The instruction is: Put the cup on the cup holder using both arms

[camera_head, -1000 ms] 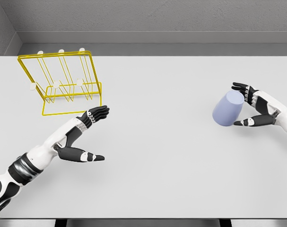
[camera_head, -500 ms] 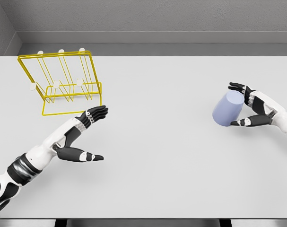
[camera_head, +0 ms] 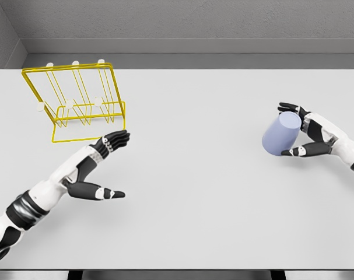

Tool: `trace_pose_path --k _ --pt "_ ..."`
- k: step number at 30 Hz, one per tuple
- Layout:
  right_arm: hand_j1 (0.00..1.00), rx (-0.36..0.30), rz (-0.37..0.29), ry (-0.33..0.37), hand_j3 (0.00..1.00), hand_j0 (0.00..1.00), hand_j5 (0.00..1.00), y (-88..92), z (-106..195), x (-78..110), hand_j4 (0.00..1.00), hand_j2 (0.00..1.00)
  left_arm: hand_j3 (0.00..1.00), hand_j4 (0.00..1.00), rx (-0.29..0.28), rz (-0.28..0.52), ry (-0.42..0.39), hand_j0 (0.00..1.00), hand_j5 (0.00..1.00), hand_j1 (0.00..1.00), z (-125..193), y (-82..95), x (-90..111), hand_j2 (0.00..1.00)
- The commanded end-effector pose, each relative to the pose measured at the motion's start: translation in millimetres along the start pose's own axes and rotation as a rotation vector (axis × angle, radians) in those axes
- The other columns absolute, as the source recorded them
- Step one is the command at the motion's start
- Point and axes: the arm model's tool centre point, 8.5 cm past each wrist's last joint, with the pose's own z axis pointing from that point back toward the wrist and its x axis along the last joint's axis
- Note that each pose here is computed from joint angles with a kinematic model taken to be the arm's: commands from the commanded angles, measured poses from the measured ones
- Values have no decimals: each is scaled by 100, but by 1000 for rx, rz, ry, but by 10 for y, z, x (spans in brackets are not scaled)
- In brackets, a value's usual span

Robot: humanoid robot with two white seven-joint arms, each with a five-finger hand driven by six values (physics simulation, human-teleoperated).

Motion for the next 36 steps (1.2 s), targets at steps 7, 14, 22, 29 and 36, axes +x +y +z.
trace_pose_path --k 7,14,22,29,36 --pt "100 2 1 -7 100 100 100 10 -23 16 100 100 100 100 6 1 -3 100 100 100 0 19 11 100" --pt "80 9 1 -26 80 80 80 46 -63 49 80 80 100 100 3 1 -4 100 100 100 -2 15 15 100" --pt "64 11 -12 -41 64 64 64 87 -108 54 64 64 100 100 5 1 -4 100 100 100 -2 16 15 100" --pt "58 10 1 -59 58 58 58 83 -105 79 58 58 100 100 5 1 -4 100 100 100 -2 16 15 100" --pt "54 31 24 -101 54 54 54 101 -124 256 54 54 100 100 6 1 -3 100 100 100 0 19 11 100"
